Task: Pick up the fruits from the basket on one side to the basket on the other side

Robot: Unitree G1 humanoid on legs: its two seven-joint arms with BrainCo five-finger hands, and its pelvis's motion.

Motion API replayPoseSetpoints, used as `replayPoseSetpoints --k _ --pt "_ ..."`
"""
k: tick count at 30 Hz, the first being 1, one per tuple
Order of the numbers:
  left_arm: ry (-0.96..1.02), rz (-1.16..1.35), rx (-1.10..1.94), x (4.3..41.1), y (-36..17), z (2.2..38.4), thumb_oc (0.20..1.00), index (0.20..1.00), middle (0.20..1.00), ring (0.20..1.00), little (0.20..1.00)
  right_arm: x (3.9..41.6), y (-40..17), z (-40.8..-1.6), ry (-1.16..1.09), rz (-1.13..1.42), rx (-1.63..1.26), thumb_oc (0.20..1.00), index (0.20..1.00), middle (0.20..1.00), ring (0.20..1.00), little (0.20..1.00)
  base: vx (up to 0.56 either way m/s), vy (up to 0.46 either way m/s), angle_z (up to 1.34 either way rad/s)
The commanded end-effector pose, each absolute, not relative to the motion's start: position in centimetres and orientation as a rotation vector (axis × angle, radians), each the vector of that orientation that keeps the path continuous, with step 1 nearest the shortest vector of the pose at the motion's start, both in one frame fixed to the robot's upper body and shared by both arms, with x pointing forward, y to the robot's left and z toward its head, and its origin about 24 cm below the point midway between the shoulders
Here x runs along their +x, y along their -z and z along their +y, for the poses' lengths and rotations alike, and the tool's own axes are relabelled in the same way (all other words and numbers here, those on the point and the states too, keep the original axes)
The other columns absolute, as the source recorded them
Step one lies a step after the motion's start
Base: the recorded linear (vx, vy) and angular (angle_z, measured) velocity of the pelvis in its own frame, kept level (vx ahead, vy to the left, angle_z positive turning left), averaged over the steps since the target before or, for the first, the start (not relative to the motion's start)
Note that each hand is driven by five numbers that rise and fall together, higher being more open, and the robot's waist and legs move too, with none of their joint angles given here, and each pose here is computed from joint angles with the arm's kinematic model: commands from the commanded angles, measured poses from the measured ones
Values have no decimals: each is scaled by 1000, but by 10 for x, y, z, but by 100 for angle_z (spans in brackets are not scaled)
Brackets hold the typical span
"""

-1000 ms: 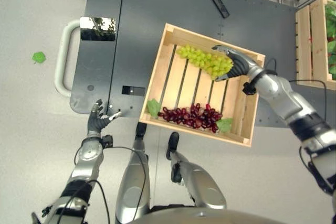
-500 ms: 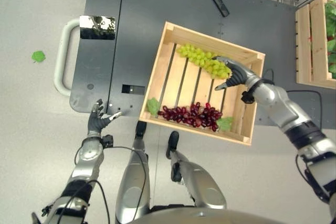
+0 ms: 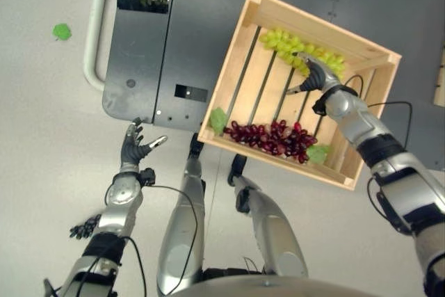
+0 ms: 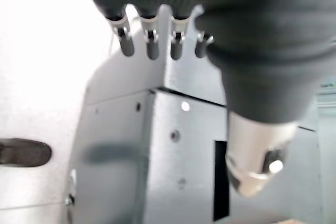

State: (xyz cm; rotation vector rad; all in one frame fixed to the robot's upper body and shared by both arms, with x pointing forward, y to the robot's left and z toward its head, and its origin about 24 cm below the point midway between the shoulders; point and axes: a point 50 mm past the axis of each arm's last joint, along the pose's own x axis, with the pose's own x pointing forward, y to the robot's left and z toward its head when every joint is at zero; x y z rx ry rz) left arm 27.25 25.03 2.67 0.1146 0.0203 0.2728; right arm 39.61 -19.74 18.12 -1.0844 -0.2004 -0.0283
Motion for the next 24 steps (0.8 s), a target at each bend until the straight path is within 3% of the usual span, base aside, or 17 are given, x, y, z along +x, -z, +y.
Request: replayPoseSetpoints --k 1,12,24 --pt "-258 -59 54 270 -36 235 1000 1000 1000 1000 1000 396 -207 -210 182 -299 -1139 1000 1000 1000 1000 1000 -15 9 15" --pt "-249 -79 74 273 -38 221 1000 1000 1000 1000 1000 396 -200 -222 379 -306 -1202 1000 1000 1000 1000 1000 -11 8 6" --pt "-249 -79 100 276 -36 212 1000 1000 1000 1000 1000 393 -178 -221 451 -278 -1108 1000 1000 1000 1000 1000 -2 1 0"
